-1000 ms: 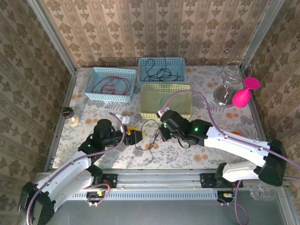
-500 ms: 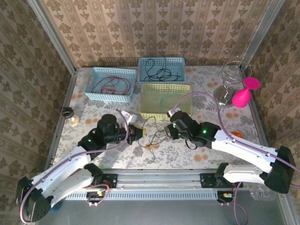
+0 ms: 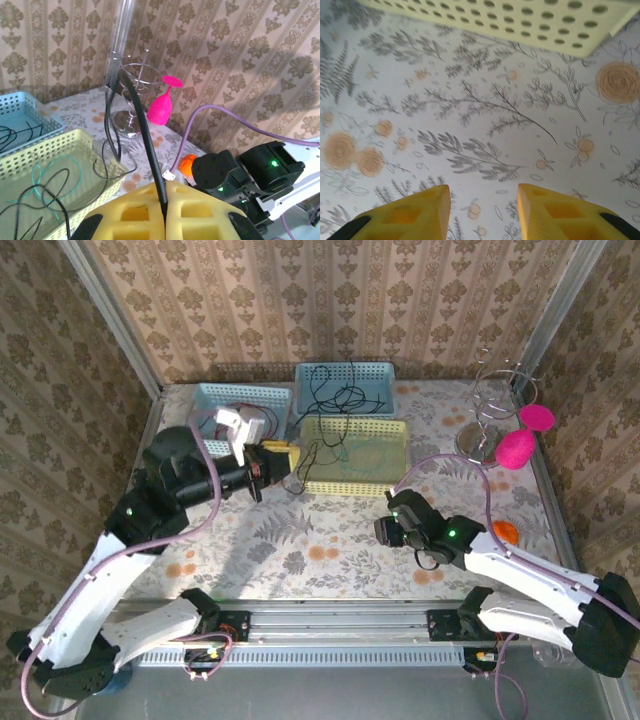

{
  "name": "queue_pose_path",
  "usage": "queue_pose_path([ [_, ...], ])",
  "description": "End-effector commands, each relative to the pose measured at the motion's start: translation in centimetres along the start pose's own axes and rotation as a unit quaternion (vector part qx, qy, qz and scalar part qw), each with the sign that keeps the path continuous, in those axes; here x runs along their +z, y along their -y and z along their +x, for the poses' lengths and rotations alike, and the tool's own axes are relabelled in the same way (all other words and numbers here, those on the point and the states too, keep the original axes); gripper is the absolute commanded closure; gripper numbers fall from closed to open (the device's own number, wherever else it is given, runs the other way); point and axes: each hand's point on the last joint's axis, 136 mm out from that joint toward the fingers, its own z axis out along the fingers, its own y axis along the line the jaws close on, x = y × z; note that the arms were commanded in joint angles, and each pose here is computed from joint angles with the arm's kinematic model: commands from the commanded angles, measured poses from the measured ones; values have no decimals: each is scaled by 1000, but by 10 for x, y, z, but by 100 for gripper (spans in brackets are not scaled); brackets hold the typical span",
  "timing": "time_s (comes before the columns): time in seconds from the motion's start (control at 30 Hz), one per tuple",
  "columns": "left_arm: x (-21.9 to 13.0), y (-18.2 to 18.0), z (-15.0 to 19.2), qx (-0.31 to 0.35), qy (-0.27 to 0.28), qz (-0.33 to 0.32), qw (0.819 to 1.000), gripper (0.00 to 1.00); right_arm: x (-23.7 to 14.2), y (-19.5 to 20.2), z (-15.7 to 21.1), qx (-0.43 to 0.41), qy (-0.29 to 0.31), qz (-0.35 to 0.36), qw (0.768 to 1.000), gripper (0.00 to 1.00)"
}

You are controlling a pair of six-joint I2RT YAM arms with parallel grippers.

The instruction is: Untangle the cables

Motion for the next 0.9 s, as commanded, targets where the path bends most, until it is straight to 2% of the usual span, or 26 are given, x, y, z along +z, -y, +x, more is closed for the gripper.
queue_pose_path([
  [0.0,3,16,-27,25,-2,29,999,100,-31,-40,-44,-7,84,-104,991,47],
  [0.03,6,16,-27,21,-5,31,999,100,-41,-48,-53,-17,104,-128,986,46],
  [0.1,12,15,-28,10,-2,38,999,100,-66,-61,-73,-31,157,-165,973,35],
  [0.23,21,18,-28,-11,6,63,998,100,-98,-63,-108,-41,259,-175,949,8],
  [0.33,23,20,-29,-23,8,72,997,100,-108,-70,-129,-71,292,-170,938,1],
  [0.47,26,26,-30,-37,9,92,995,100,-97,-73,-153,-85,299,-142,940,0],
  [0.53,25,28,-30,-42,10,100,994,100,-81,-81,-163,-90,286,-155,941,5],
  [0.57,25,28,-31,-43,12,100,994,100,-78,-86,-166,-93,283,-165,940,11],
  [0.63,23,29,-30,-45,12,101,994,100,-78,-94,-176,-95,294,-179,934,31],
  [0.67,22,29,-29,-45,13,101,994,100,-80,-95,-180,-91,305,-184,930,49],
  [0.7,21,29,-29,-45,13,98,994,100,-82,-92,-183,-77,314,-184,928,73],
  [0.73,19,27,-28,-43,13,91,995,100,-83,-87,-185,-64,319,-174,929,93],
  [0.77,16,25,-27,-39,14,82,996,100,-82,-80,-185,-56,318,-161,932,100],
  [0.87,0,19,-32,-20,26,46,998,100,-74,-49,-174,-27,300,-108,948,100],
])
